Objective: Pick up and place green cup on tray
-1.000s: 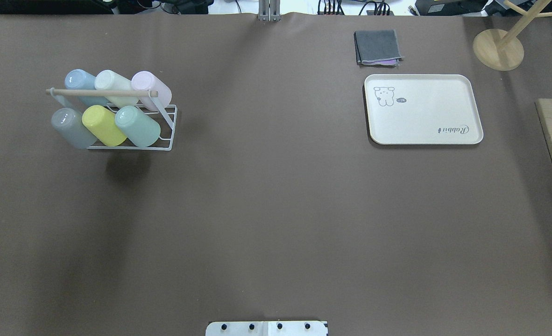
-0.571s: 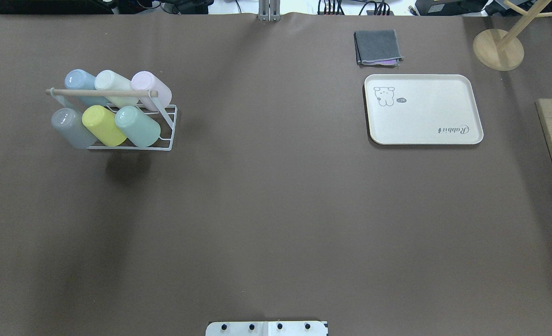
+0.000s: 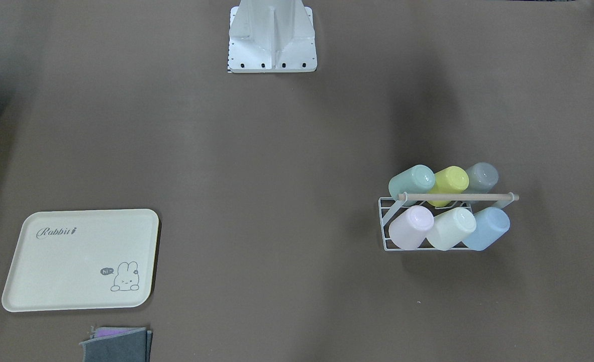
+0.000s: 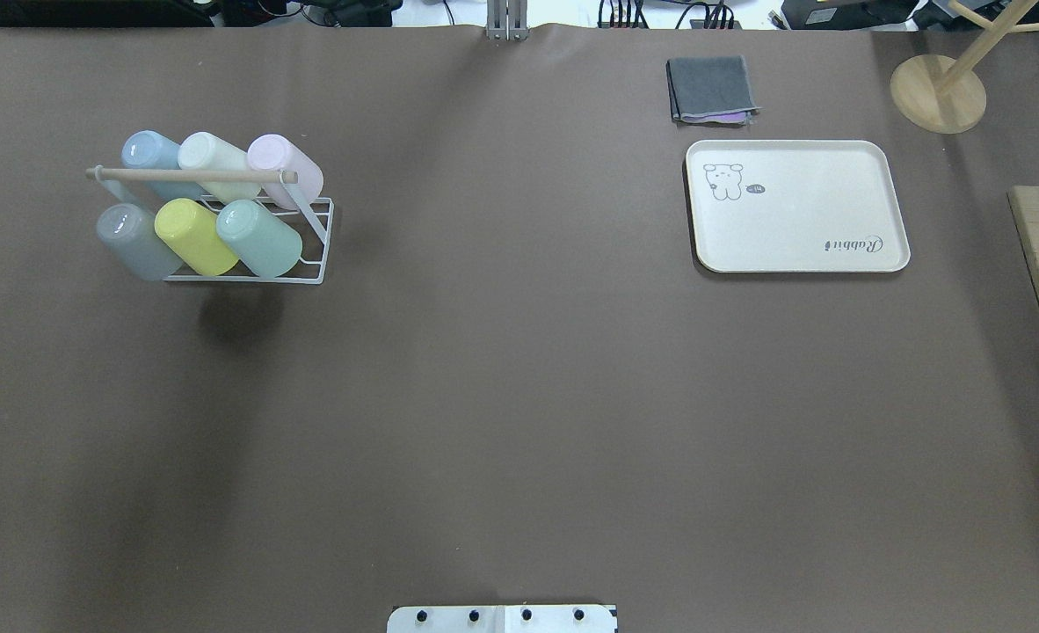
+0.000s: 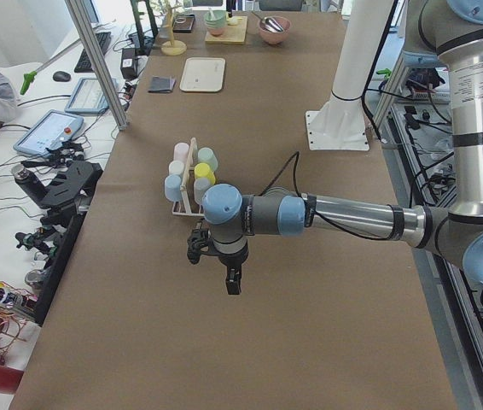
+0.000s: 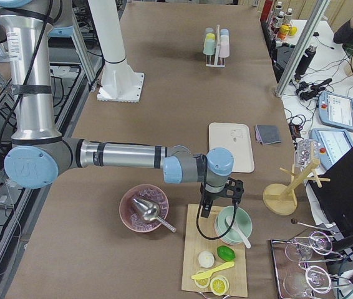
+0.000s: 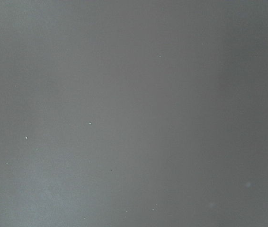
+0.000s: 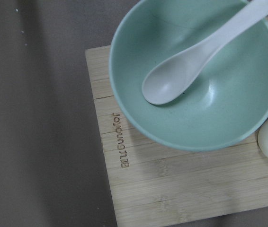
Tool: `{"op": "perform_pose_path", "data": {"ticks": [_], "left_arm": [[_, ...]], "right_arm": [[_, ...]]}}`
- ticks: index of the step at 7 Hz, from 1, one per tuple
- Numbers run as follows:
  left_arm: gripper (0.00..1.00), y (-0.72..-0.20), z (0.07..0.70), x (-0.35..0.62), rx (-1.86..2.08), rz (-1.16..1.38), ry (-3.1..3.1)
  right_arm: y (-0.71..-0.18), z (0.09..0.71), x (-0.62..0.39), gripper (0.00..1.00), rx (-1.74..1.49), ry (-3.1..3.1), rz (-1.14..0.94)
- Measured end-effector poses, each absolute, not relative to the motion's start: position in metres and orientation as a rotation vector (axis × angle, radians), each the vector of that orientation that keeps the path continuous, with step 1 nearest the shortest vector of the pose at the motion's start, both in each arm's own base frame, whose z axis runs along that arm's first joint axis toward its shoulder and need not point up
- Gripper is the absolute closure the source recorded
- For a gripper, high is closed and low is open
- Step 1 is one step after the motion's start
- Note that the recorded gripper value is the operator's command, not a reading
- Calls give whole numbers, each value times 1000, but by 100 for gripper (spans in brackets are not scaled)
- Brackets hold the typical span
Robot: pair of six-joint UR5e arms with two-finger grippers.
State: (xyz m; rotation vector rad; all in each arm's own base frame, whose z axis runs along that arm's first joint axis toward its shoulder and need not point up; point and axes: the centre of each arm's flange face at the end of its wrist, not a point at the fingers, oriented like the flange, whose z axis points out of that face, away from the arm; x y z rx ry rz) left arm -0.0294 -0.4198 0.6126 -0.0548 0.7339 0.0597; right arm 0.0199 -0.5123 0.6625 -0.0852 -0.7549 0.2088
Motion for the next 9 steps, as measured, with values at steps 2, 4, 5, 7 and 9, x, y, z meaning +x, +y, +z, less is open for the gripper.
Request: {"op": "perform_pose_path", "data": {"ticks": [2,4,5,7,9], "left_arm": [[2,-426,585,-7,-19,131,734],[2,-444,541,46,37,276,715],[2,-454,514,78,66,355,695],[2,-478,447,135,123,477,643],[2,-496,381,182,130,548,616]], "right_arm": [[-507,664,19,0,-95,-772,212],[-510,650,18,0,-70,-773,205],[-512,645,16,0,-61,-769,199],[-516,640,2,0,-45,-769,184],[-526,632,-34,0,15,-775,183]]}}
